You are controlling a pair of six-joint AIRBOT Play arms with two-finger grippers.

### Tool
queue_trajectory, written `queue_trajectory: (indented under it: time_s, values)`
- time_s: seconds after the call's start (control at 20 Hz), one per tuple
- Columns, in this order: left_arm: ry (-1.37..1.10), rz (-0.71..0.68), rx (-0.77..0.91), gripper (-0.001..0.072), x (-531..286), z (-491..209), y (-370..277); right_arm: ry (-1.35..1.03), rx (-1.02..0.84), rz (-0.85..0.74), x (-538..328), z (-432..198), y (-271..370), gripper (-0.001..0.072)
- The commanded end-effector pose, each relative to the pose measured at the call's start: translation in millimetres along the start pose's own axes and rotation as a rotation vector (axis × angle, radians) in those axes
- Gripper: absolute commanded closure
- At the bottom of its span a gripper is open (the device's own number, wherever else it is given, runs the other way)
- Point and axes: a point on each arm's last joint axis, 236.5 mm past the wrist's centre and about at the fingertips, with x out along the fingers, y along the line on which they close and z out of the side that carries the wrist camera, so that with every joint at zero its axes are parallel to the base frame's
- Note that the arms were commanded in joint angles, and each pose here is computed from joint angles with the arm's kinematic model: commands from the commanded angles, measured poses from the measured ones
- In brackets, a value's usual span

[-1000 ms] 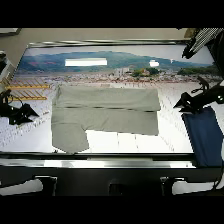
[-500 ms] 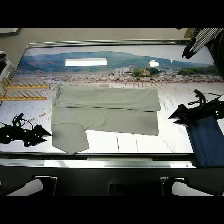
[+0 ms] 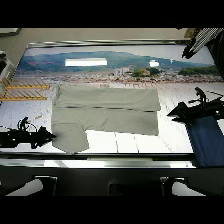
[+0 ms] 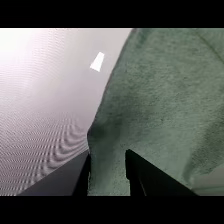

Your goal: Fold the clothes and pants, and hang the long-sleeved shirts on hangers.

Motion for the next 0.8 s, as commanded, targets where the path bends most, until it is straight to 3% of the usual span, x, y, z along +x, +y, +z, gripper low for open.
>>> queue_trajectory:
  time_s: [0.0,0.15,0.2,0.25,0.55,0.75]
  values:
    - [-0.010,-0.005,-0.002,0.0454,2,2,0,-0.038,-0.011,0.049,-1,9,12,0.0296]
    - [-0.014,-0.002,0.009,0.0462,3,4,2,-0.072,-0.070,-0.014,-1,17,-3,0.0300]
    - [-0.014,-0.002,0.013,0.0544,3,4,2,-0.067,-0.075,-0.072,-1,17,-17,0.0300]
    - [-0.014,-0.001,0.022,0.0690,3,4,2,-0.050,-0.068,-0.118,2,13,-31,0.0300]
    - [-0.014,-0.001,0.038,0.0692,3,3,2,0.053,0.075,-0.040,62,-16,-52,0.0289]
    - [-0.014,-0.002,0.035,0.0691,3,4,1,0.106,0.045,-0.074,98,-38,-55,0.0250]
